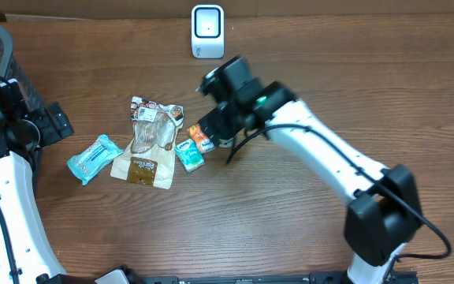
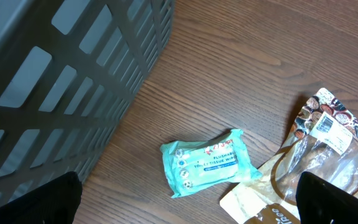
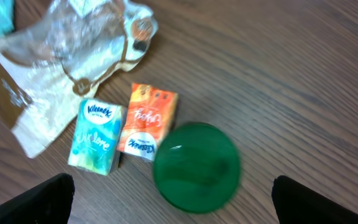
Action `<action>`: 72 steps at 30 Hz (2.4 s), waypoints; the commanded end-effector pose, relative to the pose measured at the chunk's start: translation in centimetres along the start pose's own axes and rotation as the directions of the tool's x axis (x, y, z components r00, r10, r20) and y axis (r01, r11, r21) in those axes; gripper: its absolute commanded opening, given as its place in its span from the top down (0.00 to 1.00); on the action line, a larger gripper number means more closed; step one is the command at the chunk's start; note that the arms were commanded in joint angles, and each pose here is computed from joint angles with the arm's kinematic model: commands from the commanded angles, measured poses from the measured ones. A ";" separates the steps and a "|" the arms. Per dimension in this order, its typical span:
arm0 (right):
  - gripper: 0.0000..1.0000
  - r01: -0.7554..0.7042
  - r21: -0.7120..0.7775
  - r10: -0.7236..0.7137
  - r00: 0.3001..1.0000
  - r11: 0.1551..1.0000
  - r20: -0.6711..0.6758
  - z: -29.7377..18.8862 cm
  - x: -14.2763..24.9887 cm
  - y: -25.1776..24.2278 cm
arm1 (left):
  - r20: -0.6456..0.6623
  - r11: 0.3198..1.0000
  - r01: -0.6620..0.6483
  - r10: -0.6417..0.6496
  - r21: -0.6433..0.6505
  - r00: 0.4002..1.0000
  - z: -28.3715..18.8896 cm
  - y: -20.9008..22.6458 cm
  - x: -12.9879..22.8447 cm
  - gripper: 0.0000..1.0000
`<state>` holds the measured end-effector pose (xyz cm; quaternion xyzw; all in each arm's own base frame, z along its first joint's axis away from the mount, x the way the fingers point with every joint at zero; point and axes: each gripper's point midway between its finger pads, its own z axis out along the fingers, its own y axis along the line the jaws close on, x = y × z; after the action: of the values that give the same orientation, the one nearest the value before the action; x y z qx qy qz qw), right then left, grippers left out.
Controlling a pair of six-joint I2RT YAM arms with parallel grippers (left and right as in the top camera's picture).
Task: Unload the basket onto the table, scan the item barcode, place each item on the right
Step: 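Move the right gripper over the green-capped jar and grasp it, then lift the jar with the right gripper and rotate it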
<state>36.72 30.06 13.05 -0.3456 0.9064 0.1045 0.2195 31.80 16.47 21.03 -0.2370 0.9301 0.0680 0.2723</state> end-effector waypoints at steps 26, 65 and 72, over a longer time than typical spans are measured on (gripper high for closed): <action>0.00 -0.205 0.142 0.211 0.977 0.968 -0.029 4.3 0.8 -4.1 | 0.022 1.000 0.017 -0.017 -0.020 1.000 -0.5 0.7 -0.4 0.00; 0.32 -0.275 0.096 0.278 0.960 0.957 -0.026 4.4 0.4 -3.9 | 0.022 1.000 0.017 -0.017 -0.019 1.000 -0.5 0.7 -0.4 0.00; 0.36 -0.334 -0.009 0.334 0.941 0.943 0.051 -0.3 -1.8 -3.1 | 0.022 1.000 0.017 -0.017 -0.020 1.000 -0.5 0.7 -0.4 0.00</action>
<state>39.11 27.64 6.99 -0.1985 0.9624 0.0846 0.1650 31.80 16.47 21.03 -0.2370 0.9301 0.0680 0.2723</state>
